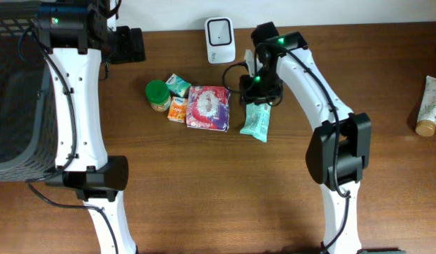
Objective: Scan the item barcode
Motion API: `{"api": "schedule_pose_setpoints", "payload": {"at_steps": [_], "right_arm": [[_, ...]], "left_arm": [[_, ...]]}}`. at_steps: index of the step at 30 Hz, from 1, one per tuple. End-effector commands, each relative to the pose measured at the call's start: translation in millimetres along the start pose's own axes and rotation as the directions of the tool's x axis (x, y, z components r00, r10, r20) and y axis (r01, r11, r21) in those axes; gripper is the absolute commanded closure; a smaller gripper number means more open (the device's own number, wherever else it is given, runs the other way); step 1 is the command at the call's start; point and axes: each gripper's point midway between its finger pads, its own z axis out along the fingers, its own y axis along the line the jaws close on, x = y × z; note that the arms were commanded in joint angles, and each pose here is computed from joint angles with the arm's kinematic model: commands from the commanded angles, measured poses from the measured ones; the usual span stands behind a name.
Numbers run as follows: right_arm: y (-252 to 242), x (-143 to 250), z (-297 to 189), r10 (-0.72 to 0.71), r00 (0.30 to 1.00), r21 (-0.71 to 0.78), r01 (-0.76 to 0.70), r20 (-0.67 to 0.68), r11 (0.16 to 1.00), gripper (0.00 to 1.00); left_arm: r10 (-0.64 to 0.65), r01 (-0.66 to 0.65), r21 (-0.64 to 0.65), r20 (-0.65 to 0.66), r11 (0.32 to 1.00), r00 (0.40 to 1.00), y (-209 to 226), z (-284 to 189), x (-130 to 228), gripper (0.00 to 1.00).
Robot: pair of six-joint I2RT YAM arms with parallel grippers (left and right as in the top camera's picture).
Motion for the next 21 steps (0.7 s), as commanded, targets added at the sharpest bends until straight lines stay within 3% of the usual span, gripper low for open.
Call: {"api": "schedule_pose_setpoints", "payload": {"at_steps": [1, 4, 6, 14, 18, 21], "right_arm": [[23, -6, 15, 0.072, 0.997, -0.03, -0.071, 0.034, 0.997, 0.79], [18, -13, 40, 0.189, 0.977, 0.032, -0.192, 0.096, 0.981, 0.9], [20, -14, 55, 0.213, 0.97, 0.032, -0.218, 0.118, 0.975, 0.91], [87, 3, 82, 0.032, 0.994, 0.0, -0.032, 0.107, 0.999, 0.96], [72, -8, 39, 0.035, 0.993, 0.054, -0.041, 0.109, 0.998, 0.9], [47, -10, -2, 0.107, 0.99, 0.081, -0.115, 0.097, 0.99, 0.6]], "left_arm": [[-0.003, 0.003, -0.008, 0.022, 1.0, 1.0, 5, -8, -3, 0.01], [-0.002, 0.003, -0.007, 0.023, 1.0, 1.0, 5, -8, -3, 0.01], [0.0, 0.001, -0.006, 0.022, 1.0, 1.0, 4, -8, -3, 0.01], [-0.008, 0.009, -0.011, 0.022, 1.0, 1.0, 8, -7, -3, 0.01], [-0.008, 0.009, -0.011, 0.022, 1.0, 1.0, 8, -7, -3, 0.01], [-0.008, 0.009, -0.011, 0.022, 1.0, 1.0, 8, -7, -3, 0.01]]}}
